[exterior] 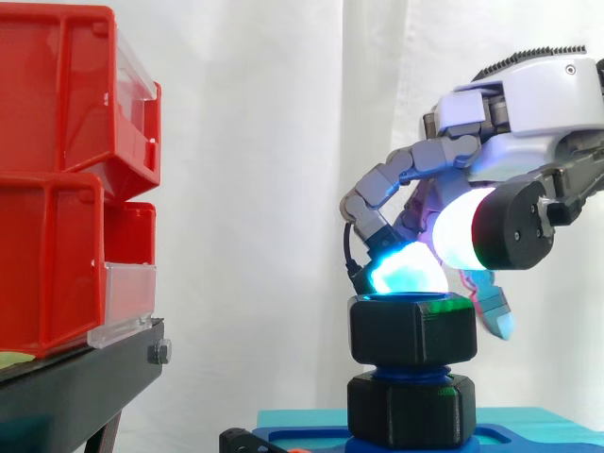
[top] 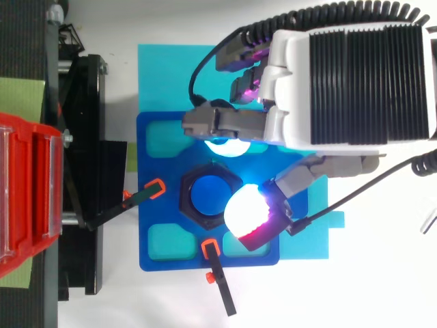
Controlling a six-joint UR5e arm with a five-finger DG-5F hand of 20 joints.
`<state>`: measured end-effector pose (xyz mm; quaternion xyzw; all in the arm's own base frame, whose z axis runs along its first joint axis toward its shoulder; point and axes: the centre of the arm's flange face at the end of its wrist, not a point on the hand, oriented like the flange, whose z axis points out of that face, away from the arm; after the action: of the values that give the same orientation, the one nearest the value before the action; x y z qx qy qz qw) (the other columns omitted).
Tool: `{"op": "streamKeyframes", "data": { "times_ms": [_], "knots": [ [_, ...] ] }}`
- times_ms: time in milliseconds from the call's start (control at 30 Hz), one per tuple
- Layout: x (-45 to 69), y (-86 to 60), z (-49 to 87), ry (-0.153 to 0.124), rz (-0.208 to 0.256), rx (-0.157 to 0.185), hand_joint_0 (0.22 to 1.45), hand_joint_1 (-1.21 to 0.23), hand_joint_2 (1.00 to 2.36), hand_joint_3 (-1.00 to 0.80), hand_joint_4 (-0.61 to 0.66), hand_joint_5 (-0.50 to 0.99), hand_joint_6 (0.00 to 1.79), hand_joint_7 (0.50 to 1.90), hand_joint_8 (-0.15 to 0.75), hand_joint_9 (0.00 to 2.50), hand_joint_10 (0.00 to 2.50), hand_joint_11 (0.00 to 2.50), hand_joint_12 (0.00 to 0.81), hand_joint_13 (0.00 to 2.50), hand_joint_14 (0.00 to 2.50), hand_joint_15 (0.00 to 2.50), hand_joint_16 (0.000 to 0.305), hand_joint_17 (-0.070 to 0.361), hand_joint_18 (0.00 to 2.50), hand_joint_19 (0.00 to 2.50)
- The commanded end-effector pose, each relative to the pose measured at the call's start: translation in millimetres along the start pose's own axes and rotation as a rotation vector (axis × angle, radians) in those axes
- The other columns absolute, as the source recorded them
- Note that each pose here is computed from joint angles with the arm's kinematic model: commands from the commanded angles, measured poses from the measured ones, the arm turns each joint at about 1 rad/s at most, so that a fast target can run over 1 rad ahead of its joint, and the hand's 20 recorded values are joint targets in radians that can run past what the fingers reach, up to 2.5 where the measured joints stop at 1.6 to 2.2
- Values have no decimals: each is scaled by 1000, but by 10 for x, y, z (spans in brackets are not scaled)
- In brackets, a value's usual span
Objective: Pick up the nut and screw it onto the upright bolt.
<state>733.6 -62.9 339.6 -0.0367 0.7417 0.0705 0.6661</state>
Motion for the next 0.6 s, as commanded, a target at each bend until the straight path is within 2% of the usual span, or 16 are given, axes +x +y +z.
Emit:
{"op": "streamKeyframes", "data": {
  "times_ms": [0, 67, 333, 367, 567],
  "knots": [
    [-35, -3, 6, -6, 0, -5, 534, -343, 1000, -500, 233, -20, 502, 1412, 319, 1504, 6, 176, 154, 1142, 0, 1, 9, 21, 832, 87],
    [-44, 8, 12, -9, -1, -7, 532, -341, 1000, -500, 233, -29, 502, 1354, 312, 1473, 6, 164, 153, 1130, 0, 1, 10, 22, 825, 93],
    [-90, 81, 76, -56, -5, -15, 522, -333, 1000, -500, 273, -61, 504, 973, 279, 1308, 0, 28, 158, 1051, 0, 0, 13, 30, 778, 100],
    [-92, 81, 78, -58, -5, -16, 520, -332, 1000, -500, 259, -69, 503, 892, 267, 1257, 0, 0, 159, 1018, 0, 0, 14, 32, 758, 99],
    [-113, 186, 124, -80, -8, -26, 511, -316, 1000, -500, 215, -93, 502, 693, 239, 1129, 0, 0, 161, 935, 0, 0, 19, 42, 658, 72]
  ]
}}
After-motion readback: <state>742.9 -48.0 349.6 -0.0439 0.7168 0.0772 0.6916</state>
